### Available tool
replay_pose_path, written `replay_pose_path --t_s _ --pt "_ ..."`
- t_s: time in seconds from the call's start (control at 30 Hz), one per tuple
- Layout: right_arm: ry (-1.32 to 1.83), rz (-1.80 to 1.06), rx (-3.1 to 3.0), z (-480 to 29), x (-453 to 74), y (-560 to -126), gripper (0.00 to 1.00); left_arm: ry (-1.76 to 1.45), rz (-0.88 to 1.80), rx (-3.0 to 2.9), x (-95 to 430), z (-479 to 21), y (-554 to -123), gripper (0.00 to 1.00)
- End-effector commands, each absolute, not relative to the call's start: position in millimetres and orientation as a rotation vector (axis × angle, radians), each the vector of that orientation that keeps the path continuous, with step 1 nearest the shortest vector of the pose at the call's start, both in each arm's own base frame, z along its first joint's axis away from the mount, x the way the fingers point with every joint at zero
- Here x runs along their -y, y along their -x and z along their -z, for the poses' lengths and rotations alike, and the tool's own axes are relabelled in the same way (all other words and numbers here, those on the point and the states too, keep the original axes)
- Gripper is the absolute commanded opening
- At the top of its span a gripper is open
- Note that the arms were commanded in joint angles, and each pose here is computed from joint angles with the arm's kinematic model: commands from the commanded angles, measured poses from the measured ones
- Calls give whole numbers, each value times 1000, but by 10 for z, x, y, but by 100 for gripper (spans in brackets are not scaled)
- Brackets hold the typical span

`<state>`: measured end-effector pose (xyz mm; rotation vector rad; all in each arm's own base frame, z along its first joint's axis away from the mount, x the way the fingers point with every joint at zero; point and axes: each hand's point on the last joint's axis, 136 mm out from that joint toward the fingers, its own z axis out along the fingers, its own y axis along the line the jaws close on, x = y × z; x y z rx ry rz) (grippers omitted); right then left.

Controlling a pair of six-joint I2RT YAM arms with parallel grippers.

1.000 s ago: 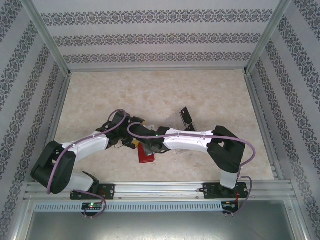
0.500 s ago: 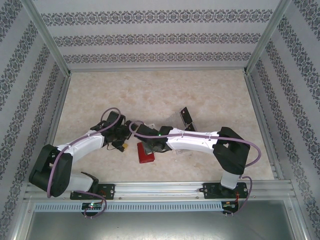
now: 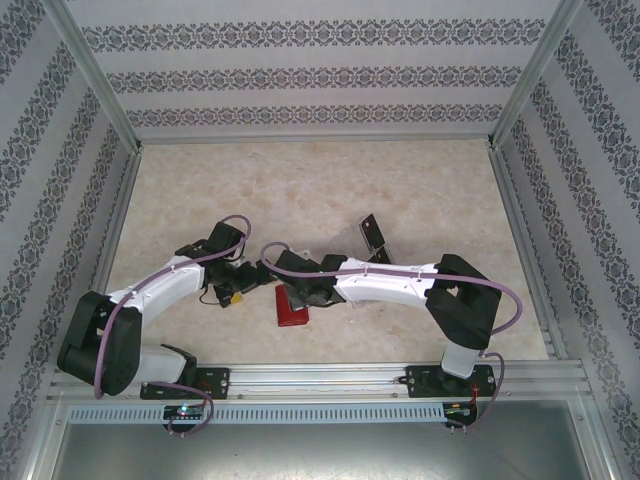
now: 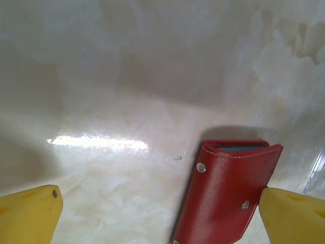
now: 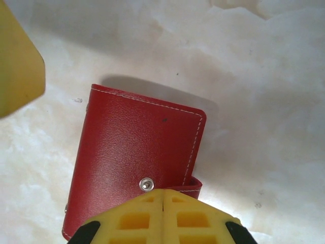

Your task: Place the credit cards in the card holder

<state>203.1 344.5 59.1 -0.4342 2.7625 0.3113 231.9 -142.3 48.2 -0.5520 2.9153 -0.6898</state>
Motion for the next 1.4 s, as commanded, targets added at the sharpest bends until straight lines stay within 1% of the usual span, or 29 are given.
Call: replay_pose_path --t_s 0.0,0.13,0.27,0.4,0.57,0.9,1.37 --pt "395 -369 -2762 -642 -3467 -2056 0 424 713 -2980 1461 -432 -2164 100" --pt "386 -386 -2771 -627 -3486 -2065 0 388 734 -3012 1557 -341 -2115 100" --pt "386 -396 -2773 -633 -3509 -2064 0 400 651 -3062 1500 -194 -2028 100" --pt "394 -411 -2783 -612 -3541 -2049 0 419 498 -3082 1339 -110 -1984 99" --pt "413 -438 -2801 -560 -3593 -2017 0 407 429 -3081 1275 -85 -1972 99" --pt "419 -447 -2829 -457 -3647 -1998 0 380 398 -3090 1298 -51 -1938 99" --pt "402 -393 -2863 -254 -3557 -1994 0 387 404 -3102 1327 9 -1902 99"
